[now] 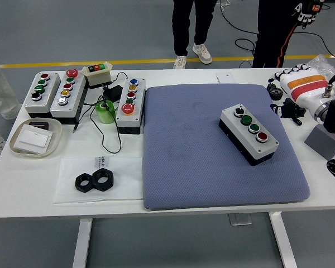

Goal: Pick up the button,place it on the desk,press the button,press the button

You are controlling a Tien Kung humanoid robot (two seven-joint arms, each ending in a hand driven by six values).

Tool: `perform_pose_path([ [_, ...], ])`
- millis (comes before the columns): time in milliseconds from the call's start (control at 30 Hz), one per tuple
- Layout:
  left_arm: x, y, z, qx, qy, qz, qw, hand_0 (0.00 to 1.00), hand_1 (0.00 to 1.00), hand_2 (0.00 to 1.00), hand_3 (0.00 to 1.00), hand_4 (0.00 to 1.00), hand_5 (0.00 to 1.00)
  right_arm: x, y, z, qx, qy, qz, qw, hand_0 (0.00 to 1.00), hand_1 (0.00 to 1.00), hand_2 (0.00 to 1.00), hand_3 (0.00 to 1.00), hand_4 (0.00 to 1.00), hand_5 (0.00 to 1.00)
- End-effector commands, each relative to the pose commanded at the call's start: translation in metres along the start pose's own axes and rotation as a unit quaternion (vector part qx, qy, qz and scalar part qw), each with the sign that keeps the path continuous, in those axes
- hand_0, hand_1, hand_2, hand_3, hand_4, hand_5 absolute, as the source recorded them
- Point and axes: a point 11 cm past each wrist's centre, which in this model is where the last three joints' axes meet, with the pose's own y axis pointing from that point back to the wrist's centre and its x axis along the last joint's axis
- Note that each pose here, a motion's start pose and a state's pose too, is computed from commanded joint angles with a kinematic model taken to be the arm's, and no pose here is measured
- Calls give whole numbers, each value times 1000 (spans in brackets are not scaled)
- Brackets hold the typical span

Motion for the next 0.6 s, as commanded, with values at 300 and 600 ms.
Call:
perform_pose_path([
  [300,2,0,-2,1,0,1,1000,742,913,983,946,609,998,-17,-1,-1,-43,-22,-17,999,910,837,827,787,774,312],
  [600,2,0,-4,3,0,1,1000,742,913,982,946,610,998,-29,1,-19,-43,-43,-40,997,910,840,828,785,781,320],
])
